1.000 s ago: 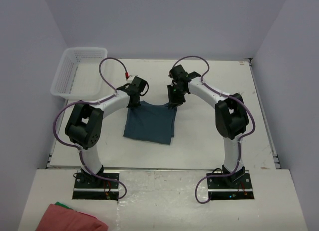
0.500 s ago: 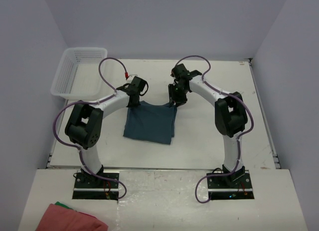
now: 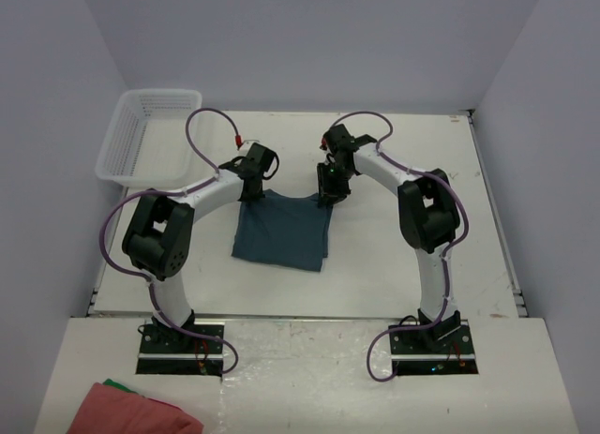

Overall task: Fold and stack the t-shirts
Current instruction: Smooth out wrinkles on the folded tshirt

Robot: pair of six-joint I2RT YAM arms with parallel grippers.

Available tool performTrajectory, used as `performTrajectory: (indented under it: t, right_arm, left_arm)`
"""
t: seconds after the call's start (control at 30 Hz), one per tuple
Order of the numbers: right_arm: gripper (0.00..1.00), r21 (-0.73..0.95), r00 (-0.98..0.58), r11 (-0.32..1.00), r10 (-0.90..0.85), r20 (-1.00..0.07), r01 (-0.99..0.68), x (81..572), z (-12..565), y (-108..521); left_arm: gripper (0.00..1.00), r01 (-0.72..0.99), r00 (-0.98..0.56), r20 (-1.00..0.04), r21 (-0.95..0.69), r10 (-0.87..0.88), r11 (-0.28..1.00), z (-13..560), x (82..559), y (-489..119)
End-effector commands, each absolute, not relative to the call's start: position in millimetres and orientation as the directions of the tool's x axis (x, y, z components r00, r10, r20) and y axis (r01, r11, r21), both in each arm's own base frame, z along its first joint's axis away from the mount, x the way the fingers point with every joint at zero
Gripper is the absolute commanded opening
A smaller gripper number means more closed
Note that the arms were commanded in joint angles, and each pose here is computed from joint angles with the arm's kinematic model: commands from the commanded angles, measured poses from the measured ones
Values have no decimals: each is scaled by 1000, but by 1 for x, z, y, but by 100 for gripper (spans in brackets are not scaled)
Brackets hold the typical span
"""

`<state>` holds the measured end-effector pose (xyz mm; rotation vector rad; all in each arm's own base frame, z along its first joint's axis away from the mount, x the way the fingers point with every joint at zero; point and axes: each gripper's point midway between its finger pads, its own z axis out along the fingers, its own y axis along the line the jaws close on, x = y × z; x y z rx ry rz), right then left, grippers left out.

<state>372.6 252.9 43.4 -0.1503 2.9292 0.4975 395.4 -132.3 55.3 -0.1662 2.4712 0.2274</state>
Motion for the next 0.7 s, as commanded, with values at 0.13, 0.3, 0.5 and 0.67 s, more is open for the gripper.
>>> performTrajectory:
  t: [0.13,0.3,0.5,0.67]
  right_arm:
    - [18,377,-977,916,-64,-201,-138,382,54,267]
    - [0,352,-979,930,-38,-201,-109,383,51,263]
    - [0,274,-973,961,16,-232,-49,388,51,246]
    - [0,228,-968,974,49,-247,-9,390,53,232]
  left_arm:
    - [17,-165,-752,-656,95,-63,982,65,416,-139]
    - [16,-167,-750,-658,97,-63,981,65,416,-138]
    - [0,-184,-747,-661,103,-71,977,65,420,-130]
    - [0,-197,-731,-679,101,-77,975,72,425,-124]
